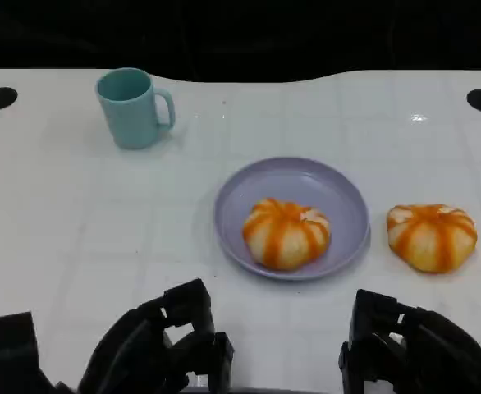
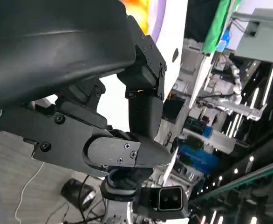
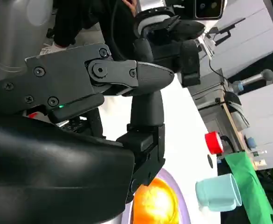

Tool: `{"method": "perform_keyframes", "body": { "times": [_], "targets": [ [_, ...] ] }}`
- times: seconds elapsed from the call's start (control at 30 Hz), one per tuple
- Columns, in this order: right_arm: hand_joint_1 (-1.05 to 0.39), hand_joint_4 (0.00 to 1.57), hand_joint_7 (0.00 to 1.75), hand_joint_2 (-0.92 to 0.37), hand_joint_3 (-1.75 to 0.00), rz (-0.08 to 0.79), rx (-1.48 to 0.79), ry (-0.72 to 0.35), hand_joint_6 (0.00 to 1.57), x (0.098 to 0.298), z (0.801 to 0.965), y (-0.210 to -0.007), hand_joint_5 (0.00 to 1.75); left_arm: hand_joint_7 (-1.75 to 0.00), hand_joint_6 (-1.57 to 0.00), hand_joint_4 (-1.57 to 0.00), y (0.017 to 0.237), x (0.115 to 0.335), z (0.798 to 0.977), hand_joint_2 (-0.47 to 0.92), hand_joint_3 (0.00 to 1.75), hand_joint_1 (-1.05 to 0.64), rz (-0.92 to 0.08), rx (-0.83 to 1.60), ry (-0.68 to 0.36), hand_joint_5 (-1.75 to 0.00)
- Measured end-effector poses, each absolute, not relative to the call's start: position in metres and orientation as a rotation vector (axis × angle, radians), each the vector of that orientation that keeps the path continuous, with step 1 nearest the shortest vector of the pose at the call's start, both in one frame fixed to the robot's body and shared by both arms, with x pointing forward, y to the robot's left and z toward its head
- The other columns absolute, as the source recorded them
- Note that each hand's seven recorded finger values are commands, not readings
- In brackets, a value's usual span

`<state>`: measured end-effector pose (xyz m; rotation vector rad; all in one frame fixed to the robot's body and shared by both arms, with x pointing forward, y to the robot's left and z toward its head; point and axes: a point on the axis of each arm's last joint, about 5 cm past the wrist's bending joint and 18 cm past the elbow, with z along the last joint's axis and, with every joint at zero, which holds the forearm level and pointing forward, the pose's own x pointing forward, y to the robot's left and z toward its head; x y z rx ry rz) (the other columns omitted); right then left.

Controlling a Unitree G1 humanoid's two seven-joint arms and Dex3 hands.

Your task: Grasp the bread from the table and place it into the plate.

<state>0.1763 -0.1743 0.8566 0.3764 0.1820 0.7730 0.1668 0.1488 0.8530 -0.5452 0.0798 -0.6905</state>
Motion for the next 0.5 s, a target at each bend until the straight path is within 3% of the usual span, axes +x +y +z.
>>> {"method": "perform_keyframes", "body": {
  "times": [0.5],
  "targets": [
    [-0.57,0.62,1.72,-0.92,-0.39,0.758,0.379,0.187,0.41,0.1786,0.8537,-0.1771,1.75,-1.75,-0.72,-0.94,0.1455,0.1735,0.8485,0.92,0.27,-0.64,-0.713,-0.567,0.119,-1.75]
  ]
}}
